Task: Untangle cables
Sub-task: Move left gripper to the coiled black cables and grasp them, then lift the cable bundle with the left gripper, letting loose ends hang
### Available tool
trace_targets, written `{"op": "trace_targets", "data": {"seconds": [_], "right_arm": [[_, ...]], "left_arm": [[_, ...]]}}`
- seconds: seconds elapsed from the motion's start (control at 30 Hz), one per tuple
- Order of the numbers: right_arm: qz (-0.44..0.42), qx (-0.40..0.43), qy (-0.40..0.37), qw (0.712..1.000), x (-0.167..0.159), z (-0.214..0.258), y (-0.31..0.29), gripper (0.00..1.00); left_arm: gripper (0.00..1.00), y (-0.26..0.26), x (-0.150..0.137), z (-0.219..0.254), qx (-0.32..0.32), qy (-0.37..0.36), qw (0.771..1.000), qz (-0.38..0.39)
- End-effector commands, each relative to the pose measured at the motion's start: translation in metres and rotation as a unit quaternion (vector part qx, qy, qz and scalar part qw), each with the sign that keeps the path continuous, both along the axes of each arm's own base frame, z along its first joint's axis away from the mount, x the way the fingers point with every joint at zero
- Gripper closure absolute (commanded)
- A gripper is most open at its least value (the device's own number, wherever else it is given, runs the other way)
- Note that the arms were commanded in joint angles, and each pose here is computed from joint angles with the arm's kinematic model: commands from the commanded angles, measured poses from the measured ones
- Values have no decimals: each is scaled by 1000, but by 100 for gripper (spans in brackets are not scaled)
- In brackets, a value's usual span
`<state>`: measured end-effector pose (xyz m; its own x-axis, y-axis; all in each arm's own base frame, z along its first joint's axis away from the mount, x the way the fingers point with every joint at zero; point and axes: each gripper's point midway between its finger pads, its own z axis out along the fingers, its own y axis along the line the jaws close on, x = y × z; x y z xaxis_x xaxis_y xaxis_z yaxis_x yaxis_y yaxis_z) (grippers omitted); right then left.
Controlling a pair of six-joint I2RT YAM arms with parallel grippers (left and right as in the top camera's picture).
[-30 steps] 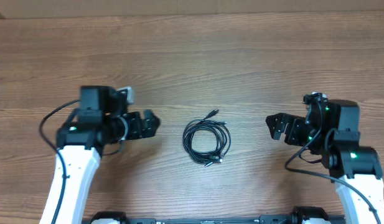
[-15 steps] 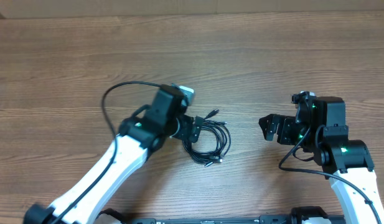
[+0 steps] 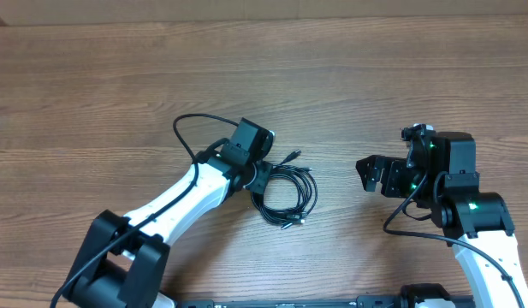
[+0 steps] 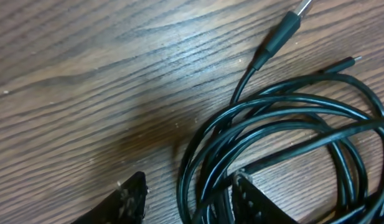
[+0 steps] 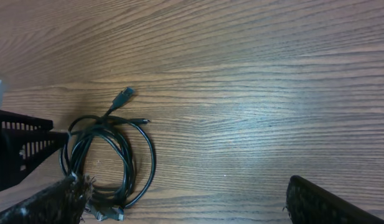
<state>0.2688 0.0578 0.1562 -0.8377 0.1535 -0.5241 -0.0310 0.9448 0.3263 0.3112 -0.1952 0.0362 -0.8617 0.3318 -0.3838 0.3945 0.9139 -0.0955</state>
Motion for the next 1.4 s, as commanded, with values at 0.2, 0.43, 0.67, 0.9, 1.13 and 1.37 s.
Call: {"op": "trace_targets", "data": {"seconds": [0.2,0.43,0.67,0.9,1.13,1.37], "right_arm": [[2,1,-21,1000,6,14,1,0],[2,2,-22,1000,7,14,1,0],[2,2,-23,1000,7,15,2,0],[17,21,-47,999,15,24,10,0],[31,39,-57,997,18,28,18,0],[35,44,-47,997,24,21,20,0]], "left_arm": [[25,-20,-6,-9,-28,24,998,-53],[34,-13,-3,-10,1,10,998,-67],[96,-10,0,-10,2,8,999,-47],[96,-27,21,34,-51,-11,998,-20],[96,-56,70,168,-216,-74,973,44],[96,-91,44,193,-293,-21,956,-9]]}}
